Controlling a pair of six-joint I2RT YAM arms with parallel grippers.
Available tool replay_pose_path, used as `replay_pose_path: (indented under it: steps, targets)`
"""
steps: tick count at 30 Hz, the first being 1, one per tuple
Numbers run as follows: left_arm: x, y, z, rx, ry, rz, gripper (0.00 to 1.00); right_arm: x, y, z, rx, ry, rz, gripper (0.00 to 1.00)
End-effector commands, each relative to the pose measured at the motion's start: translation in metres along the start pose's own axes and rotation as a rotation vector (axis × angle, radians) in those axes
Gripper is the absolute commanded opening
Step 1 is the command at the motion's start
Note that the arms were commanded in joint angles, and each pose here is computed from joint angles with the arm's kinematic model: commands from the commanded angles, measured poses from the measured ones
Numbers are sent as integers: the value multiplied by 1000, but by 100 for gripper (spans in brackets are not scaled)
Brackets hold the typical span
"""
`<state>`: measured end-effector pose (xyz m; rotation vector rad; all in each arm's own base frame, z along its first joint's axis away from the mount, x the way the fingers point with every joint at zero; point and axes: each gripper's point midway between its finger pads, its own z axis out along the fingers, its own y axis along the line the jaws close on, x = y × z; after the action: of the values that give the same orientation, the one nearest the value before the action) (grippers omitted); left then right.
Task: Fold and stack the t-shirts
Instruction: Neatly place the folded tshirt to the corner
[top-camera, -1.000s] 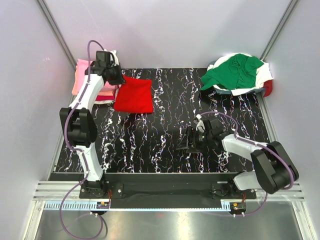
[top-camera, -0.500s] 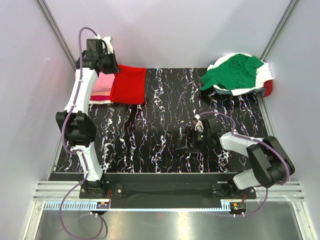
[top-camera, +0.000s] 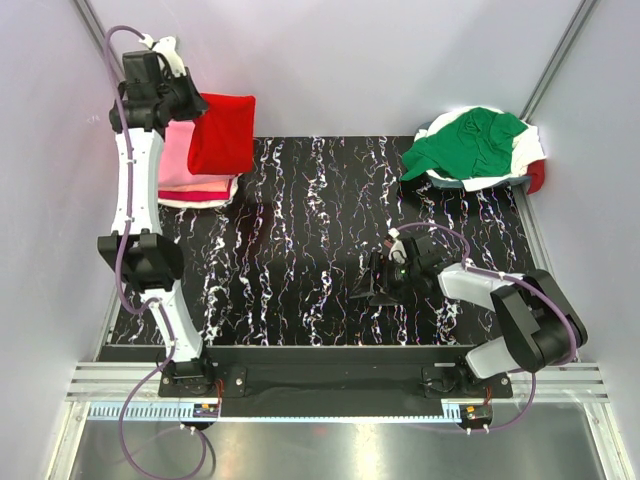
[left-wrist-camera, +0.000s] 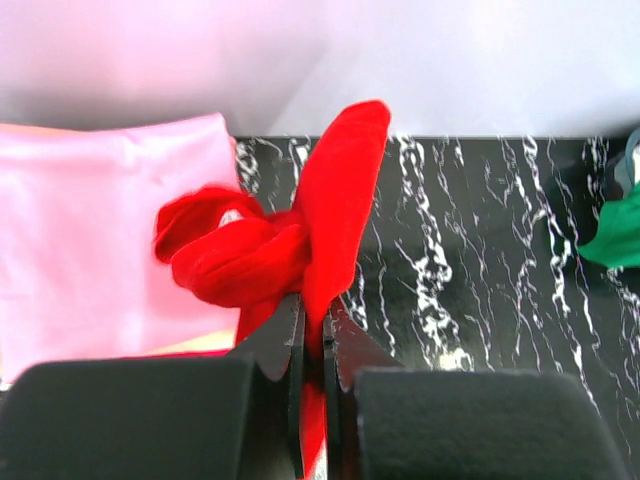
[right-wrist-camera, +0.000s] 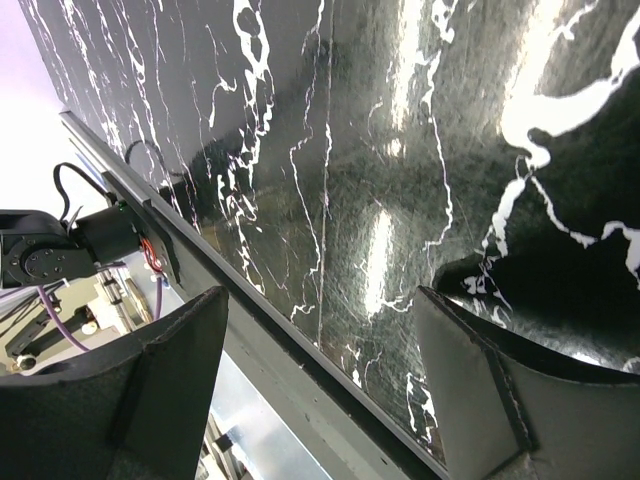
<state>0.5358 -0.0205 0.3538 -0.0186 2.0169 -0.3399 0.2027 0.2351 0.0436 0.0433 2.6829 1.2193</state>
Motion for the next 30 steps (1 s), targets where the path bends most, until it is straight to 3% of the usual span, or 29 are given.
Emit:
replay_pose_path:
  steps: [1,15,30]
  targets:
    - [-36,-2,-8,54,-105,4,0,-17,16,1,-53,-34,-46,81]
    - [-42,-11,-21,149,-121,23,0,-17,16,3,-58,-21,-42,82]
    - [-36,66,9,108,-105,-54,0,-16,14,9,-60,12,-29,82]
